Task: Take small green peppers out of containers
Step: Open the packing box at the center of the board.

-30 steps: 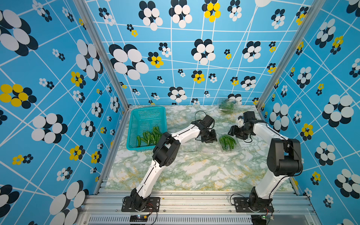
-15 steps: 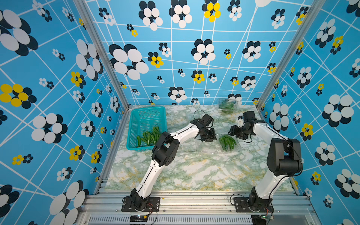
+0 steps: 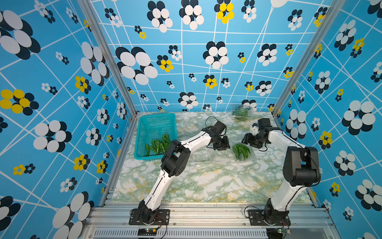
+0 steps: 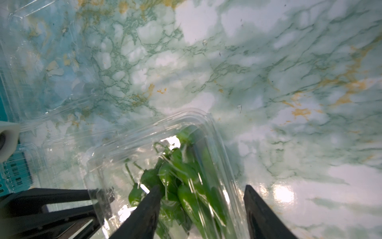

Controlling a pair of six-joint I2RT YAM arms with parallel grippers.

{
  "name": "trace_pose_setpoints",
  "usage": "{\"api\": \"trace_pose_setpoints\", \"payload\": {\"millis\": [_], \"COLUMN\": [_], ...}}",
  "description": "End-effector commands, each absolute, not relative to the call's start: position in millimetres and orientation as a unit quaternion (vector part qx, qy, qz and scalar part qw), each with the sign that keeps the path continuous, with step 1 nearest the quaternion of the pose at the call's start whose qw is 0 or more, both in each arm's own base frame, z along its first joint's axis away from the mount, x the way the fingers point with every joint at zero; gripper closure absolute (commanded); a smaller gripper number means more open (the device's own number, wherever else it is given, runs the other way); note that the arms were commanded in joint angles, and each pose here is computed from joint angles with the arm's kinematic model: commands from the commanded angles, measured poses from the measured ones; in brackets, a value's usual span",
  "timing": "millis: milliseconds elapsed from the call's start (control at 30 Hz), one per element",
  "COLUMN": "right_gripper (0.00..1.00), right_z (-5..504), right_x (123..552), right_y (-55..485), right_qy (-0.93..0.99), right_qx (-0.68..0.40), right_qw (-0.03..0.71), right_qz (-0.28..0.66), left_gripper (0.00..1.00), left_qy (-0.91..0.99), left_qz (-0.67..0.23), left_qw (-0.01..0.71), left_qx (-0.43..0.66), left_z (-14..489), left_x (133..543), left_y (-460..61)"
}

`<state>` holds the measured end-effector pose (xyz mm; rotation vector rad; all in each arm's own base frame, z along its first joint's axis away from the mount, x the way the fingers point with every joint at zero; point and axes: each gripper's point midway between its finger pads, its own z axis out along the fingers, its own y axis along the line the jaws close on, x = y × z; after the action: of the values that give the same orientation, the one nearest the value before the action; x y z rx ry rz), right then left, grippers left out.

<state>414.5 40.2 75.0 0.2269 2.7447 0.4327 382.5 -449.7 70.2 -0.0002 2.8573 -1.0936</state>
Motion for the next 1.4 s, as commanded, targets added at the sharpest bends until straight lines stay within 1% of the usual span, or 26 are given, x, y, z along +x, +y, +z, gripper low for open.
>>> {"api": "trace_pose_setpoints", "payload": {"millis": [0, 433, 1167, 1367], "right_gripper": [0.35, 0.35, 0.35, 0.35], "right_z": [71.8, 70.6, 71.4, 71.3], "right_x": [417.4, 417.8, 416.8, 416.8], "right_y": [47.3, 48.4, 49.2, 49.0], "right_qy": [0.969, 0.968, 0.968, 0.968], "right_qx": [0.081, 0.081, 0.080, 0.080], "right_qw": [0.169, 0.169, 0.169, 0.169], "right_qz": [0.163, 0.165, 0.167, 0.166], "left_gripper": [0.67, 0.68, 0.69, 0.69], "left_qy": [0.924, 0.925, 0.928, 0.929], "left_qz": [-0.379, -0.375, -0.371, -0.368], "left_qw": [0.055, 0.052, 0.042, 0.042], "left_qx": [0.005, 0.000, 0.005, 0.004], "left_z": [100.2, 99.9, 88.9, 87.2], "left_x": [383.1, 374.9, 382.0, 380.2], "left_y": [-450.3, -439.6, -452.3, -449.1]}}
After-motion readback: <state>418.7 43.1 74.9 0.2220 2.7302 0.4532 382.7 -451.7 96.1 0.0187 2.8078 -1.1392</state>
